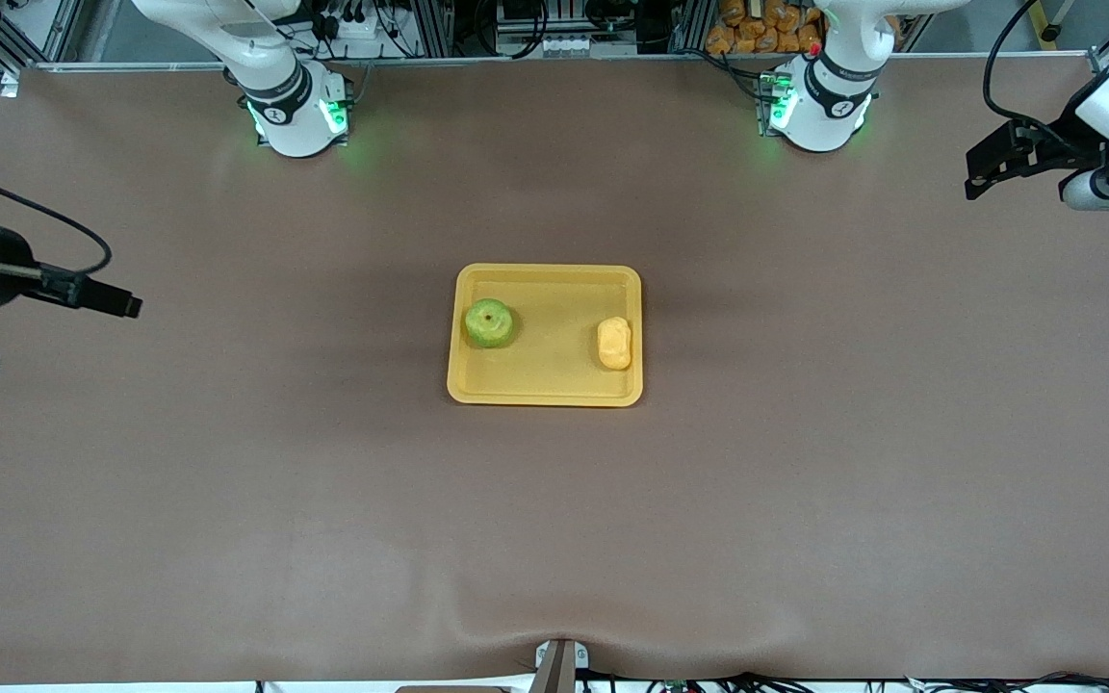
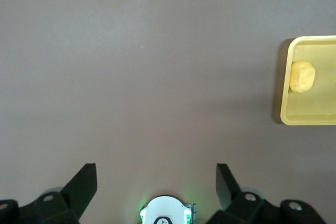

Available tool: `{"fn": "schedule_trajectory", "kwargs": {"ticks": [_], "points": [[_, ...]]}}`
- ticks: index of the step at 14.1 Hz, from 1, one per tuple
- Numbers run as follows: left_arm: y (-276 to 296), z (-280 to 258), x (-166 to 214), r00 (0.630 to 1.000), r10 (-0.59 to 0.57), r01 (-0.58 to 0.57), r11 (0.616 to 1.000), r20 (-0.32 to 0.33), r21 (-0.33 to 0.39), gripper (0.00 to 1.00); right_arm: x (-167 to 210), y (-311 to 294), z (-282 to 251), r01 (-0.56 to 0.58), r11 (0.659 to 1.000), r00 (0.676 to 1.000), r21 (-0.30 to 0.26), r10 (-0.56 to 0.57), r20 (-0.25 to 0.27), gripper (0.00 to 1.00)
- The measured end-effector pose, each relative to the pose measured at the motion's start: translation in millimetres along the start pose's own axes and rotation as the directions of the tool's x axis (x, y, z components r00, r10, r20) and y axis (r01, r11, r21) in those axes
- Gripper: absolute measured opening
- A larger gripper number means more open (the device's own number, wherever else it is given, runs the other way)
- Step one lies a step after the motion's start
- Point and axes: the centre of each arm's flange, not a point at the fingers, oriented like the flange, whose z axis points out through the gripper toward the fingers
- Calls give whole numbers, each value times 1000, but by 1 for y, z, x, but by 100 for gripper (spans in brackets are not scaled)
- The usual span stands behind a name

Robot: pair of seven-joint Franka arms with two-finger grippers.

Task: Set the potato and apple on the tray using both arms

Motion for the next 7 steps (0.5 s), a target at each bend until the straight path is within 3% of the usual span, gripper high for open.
{"fn": "schedule_trajectory", "kwargs": {"ticks": [7], "points": [[0, 0, 0, 1000, 0, 0, 1000, 1, 0, 100, -31, 25, -31, 219, 976, 975, -3, -219, -43, 100]]}}
